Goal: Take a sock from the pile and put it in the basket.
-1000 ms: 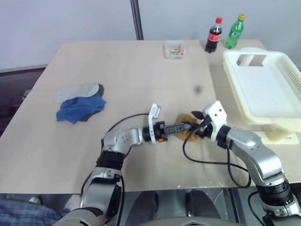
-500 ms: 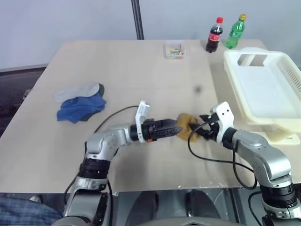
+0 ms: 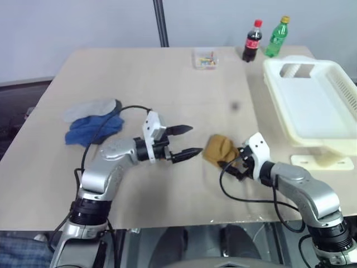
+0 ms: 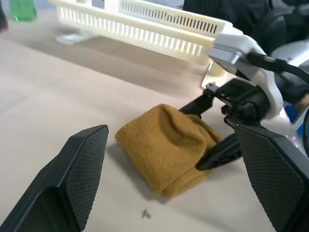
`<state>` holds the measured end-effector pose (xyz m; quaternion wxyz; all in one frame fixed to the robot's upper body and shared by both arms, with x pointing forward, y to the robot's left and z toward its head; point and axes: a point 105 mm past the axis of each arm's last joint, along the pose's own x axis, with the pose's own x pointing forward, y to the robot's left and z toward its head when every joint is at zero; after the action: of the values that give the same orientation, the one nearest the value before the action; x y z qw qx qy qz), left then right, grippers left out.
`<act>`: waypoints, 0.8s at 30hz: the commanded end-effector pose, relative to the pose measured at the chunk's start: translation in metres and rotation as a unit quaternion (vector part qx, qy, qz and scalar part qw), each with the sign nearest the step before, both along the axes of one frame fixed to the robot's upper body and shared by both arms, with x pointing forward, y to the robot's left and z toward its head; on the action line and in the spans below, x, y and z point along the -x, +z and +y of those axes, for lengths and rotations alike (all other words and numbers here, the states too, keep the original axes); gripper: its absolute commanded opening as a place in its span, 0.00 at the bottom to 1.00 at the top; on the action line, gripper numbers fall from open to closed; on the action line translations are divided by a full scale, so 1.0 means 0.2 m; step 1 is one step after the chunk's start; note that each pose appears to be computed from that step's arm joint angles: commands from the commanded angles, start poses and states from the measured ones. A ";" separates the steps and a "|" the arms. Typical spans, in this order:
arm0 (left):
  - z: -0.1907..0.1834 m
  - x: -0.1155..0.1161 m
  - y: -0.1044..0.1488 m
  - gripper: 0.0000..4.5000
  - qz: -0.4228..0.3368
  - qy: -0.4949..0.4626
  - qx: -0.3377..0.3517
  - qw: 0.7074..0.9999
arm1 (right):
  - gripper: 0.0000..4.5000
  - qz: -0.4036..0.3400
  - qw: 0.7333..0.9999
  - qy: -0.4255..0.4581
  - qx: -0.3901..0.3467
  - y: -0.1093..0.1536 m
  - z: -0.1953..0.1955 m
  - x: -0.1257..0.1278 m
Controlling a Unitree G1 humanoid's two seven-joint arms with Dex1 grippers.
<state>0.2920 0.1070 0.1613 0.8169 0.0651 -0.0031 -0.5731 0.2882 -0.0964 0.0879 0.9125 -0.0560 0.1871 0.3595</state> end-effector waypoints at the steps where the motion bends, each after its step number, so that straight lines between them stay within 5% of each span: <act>1: 0.07 0.00 0.12 1.00 -0.075 0.013 0.005 0.997 | 0.99 -0.014 1.000 -0.013 0.002 -0.01 0.00 -0.04; 14: 0.06 0.11 0.09 1.00 -0.051 -0.037 0.016 0.998 | 0.99 -0.015 1.000 0.009 0.015 -0.03 -0.03 -0.03; 17: 0.10 0.11 0.04 1.00 -0.041 -0.032 -0.016 0.998 | 0.81 -0.018 1.000 0.007 0.013 -0.03 -0.04 -0.04; 24: 0.11 0.10 0.01 1.00 -0.036 -0.033 -0.024 0.999 | 0.07 -0.029 0.999 0.012 0.006 -0.01 -0.04 -0.04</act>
<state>0.2733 0.1309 0.1594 0.7999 0.0965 -0.0092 -0.5923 0.2954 -0.0974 0.0877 0.9094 -0.0709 0.1604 0.3771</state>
